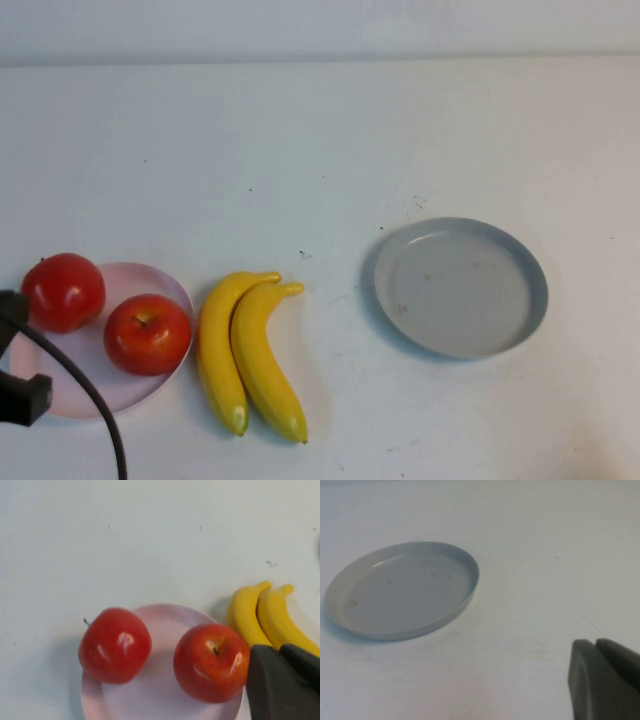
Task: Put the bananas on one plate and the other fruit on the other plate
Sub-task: Put another type of fruit in the right plate
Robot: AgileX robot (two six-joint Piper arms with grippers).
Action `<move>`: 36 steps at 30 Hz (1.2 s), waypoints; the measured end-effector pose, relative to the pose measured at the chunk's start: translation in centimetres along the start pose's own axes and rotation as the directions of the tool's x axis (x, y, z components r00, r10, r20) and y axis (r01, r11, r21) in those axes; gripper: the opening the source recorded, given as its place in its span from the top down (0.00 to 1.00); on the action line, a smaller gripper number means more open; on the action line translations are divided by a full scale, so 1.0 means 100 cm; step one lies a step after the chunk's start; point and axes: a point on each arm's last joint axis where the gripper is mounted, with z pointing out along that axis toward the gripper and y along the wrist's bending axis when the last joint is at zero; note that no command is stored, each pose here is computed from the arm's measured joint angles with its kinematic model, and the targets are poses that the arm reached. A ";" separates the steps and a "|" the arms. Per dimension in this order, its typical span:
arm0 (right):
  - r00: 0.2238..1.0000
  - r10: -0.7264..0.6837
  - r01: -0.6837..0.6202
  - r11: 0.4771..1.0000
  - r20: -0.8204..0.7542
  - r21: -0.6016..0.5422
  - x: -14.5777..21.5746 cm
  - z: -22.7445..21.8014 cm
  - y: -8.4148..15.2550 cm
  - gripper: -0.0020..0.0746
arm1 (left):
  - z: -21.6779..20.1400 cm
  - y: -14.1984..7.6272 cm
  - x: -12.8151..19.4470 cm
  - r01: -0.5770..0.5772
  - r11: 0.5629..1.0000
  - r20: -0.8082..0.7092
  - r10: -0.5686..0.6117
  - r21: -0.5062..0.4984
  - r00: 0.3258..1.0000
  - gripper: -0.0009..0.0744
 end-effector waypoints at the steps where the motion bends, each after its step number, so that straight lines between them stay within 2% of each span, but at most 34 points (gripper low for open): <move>1: 1.000 0.000 0.000 1.000 0.000 0.000 0.000 0.000 0.000 1.00 | 0.001 -0.001 -0.001 -0.010 1.000 0.031 0.010 0.003 0.999 0.98; 6: 1.000 0.000 0.000 1.000 0.000 0.000 0.000 0.000 0.000 1.00 | 0.010 -0.007 -0.001 -0.062 0.997 0.212 0.051 0.046 0.976 0.98; 11: 1.000 0.000 0.000 1.000 0.000 0.000 0.000 0.000 0.000 1.00 | 0.012 -0.008 0.026 -0.080 0.995 0.400 0.051 0.055 0.915 0.98; 17: 1.000 0.000 0.000 1.000 0.000 0.000 0.000 0.000 0.000 1.00 | -0.001 0.005 0.071 0.041 0.995 0.646 0.029 -0.093 0.762 0.98; 20: 1.000 0.000 0.000 1.000 0.000 0.000 0.000 0.000 0.000 1.00 | -0.001 0.007 0.094 0.089 0.984 0.673 0.038 -0.153 0.739 0.98; 27: 1.000 0.000 0.000 1.000 0.000 0.000 0.000 0.000 0.000 1.00 | 0.000 0.007 0.126 0.171 0.970 0.654 -0.018 -0.172 0.756 0.98; 36: 1.000 0.000 0.000 1.000 -0.001 0.000 0.000 0.000 0.000 1.00 | 0.014 0.008 0.152 0.218 0.956 0.396 -0.126 -0.196 0.909 0.98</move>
